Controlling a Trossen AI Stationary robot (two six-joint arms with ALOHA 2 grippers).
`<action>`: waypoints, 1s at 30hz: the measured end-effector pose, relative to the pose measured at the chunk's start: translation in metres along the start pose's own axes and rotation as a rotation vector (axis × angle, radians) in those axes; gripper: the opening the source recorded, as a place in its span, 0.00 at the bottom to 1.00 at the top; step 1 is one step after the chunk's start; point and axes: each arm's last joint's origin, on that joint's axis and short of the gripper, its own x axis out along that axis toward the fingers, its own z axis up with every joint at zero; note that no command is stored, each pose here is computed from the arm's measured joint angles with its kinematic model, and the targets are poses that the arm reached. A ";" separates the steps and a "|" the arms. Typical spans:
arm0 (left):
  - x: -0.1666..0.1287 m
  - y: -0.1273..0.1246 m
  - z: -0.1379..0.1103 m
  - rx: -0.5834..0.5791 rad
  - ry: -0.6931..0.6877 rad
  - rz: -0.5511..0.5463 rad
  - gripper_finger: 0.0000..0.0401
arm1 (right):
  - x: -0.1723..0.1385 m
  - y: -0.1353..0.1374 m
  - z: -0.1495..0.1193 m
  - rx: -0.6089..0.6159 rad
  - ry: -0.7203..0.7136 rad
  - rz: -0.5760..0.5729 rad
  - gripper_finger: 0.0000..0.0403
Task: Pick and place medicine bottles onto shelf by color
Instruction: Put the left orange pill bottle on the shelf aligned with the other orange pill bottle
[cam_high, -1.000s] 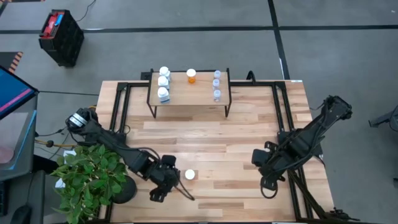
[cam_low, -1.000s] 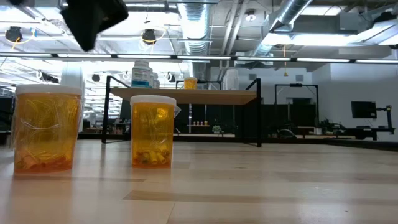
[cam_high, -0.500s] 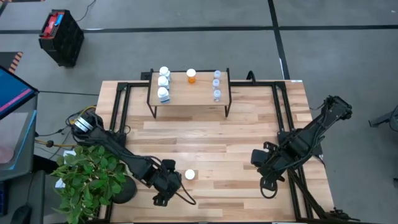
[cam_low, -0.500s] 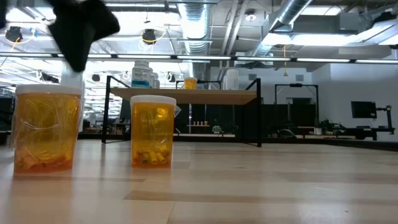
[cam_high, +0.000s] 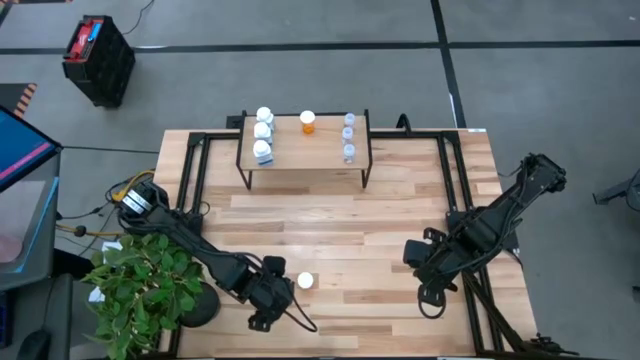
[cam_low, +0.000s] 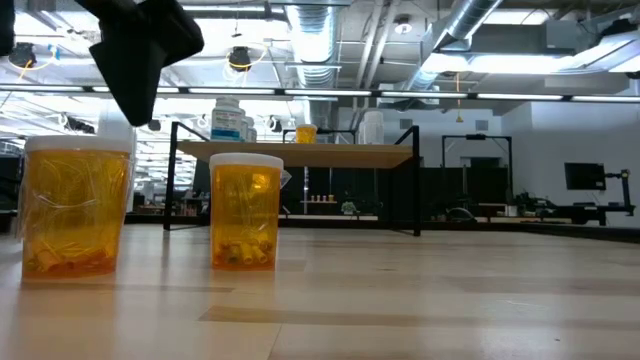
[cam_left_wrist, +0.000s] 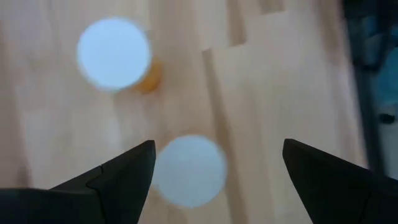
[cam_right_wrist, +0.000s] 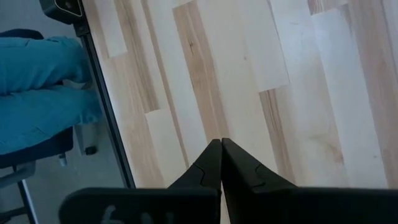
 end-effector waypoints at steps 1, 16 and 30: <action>0.000 0.001 -0.002 0.003 0.014 0.022 0.84 | 0.000 0.000 0.000 0.000 0.000 0.000 0.06; 0.008 0.004 -0.011 -0.036 0.049 0.096 0.84 | 0.000 0.000 0.000 0.000 0.000 0.001 0.06; 0.032 0.003 -0.012 -0.028 0.074 0.162 0.84 | 0.000 0.000 0.000 -0.008 0.001 0.000 0.06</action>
